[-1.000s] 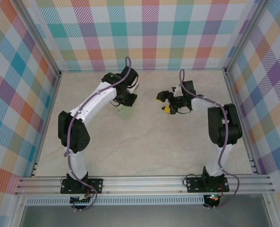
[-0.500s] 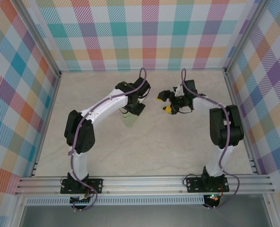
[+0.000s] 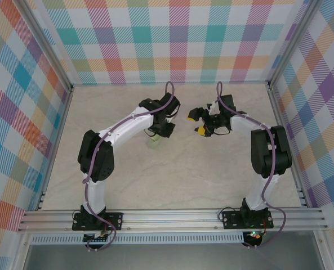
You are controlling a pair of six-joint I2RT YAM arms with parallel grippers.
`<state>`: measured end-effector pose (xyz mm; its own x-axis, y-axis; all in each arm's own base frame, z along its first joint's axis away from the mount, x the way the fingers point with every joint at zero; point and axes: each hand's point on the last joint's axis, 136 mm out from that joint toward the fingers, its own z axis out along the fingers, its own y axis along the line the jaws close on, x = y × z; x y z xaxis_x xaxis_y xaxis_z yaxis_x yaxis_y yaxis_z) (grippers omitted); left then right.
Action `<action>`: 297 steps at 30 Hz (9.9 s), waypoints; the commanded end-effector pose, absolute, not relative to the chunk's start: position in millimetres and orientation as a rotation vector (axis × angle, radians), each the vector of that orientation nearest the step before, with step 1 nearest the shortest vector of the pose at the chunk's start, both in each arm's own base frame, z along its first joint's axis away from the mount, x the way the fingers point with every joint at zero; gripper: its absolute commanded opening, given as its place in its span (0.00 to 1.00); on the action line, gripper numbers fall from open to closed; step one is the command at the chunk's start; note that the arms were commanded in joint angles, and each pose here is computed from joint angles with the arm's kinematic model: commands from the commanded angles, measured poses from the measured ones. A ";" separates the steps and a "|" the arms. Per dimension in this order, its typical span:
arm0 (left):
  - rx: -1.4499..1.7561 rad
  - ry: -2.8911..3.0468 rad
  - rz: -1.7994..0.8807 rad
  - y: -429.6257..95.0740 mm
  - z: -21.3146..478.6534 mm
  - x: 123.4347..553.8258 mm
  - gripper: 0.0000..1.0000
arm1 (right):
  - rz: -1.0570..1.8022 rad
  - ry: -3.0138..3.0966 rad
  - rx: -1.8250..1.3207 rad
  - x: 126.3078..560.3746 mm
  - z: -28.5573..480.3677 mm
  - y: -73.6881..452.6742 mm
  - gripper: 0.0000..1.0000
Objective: Fold the paper box
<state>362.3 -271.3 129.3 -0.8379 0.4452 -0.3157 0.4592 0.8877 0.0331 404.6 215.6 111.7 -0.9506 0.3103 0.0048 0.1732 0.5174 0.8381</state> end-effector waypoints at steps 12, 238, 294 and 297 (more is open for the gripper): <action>0.206 2.863 -0.411 -296.5 127.3 376.9 0.06 | 1.400 2.613 0.344 398.4 136.3 212.1 0.89; 0.626 2.349 -0.407 -252.8 120.7 336.9 0.47 | 0.922 2.676 -0.493 327.8 138.0 233.0 0.36; 0.324 2.345 -0.347 -237.5 122.5 336.4 0.39 | 0.871 2.791 -0.196 322.1 145.7 228.6 0.34; 0.318 2.347 -0.347 -237.4 122.3 336.7 0.39 | 0.869 2.799 -0.192 319.9 141.8 227.7 0.31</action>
